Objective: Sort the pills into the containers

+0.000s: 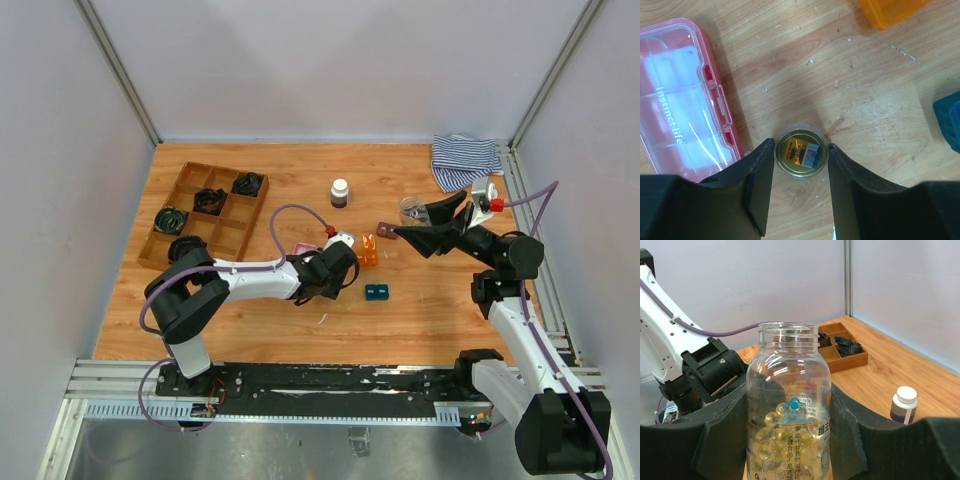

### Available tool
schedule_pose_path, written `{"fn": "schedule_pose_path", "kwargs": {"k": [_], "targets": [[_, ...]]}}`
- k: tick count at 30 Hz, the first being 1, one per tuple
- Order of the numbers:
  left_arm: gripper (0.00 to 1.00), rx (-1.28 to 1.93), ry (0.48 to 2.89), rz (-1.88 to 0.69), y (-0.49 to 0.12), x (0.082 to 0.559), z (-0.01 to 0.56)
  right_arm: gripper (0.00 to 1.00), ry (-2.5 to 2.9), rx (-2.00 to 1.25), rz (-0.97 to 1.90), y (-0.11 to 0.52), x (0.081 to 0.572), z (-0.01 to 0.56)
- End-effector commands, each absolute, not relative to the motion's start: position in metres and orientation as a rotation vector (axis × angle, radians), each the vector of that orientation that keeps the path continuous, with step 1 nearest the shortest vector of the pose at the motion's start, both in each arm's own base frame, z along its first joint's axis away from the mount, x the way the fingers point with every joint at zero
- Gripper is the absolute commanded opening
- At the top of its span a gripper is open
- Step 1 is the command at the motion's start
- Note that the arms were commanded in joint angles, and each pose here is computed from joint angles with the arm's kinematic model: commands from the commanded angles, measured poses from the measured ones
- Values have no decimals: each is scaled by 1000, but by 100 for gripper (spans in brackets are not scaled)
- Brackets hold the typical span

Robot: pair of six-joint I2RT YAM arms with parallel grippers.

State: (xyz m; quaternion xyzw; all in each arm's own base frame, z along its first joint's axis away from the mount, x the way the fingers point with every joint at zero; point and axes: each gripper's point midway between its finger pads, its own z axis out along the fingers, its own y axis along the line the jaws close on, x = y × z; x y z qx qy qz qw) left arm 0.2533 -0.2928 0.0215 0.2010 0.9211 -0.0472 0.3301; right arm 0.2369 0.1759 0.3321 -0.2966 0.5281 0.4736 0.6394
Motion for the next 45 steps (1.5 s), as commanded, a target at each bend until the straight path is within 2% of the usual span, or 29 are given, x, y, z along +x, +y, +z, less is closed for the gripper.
{"fn": "schedule_pose_path", "kwargs": {"k": [1, 6, 12, 17, 23, 28, 35, 45], "targets": [[42, 529, 2428, -117, -291, 251, 16, 1, 1162, -668, 1046, 171, 237, 339], [26, 514, 2404, -169, -295, 251, 32, 1, 1162, -668, 1045, 171, 237, 339], [23, 507, 2302, -476, -318, 236, 74, 1, 1170, -680, 1040, 171, 237, 335], [23, 469, 2096, -869, -329, 216, 136, 1, 1197, -716, 1036, 172, 238, 328], [21, 369, 1748, -1358, -310, 200, 234, 1, 1256, -816, 1026, 175, 237, 316], [21, 432, 1573, -1583, -307, 187, 298, 1, 1259, -898, 1020, 179, 231, 313], [21, 476, 1550, -1667, -327, 197, 335, 1, 1257, -981, 1011, 188, 223, 310], [21, 482, 1648, -1656, -349, 221, 325, 1, 1240, -1106, 1000, 208, 207, 297]]}}
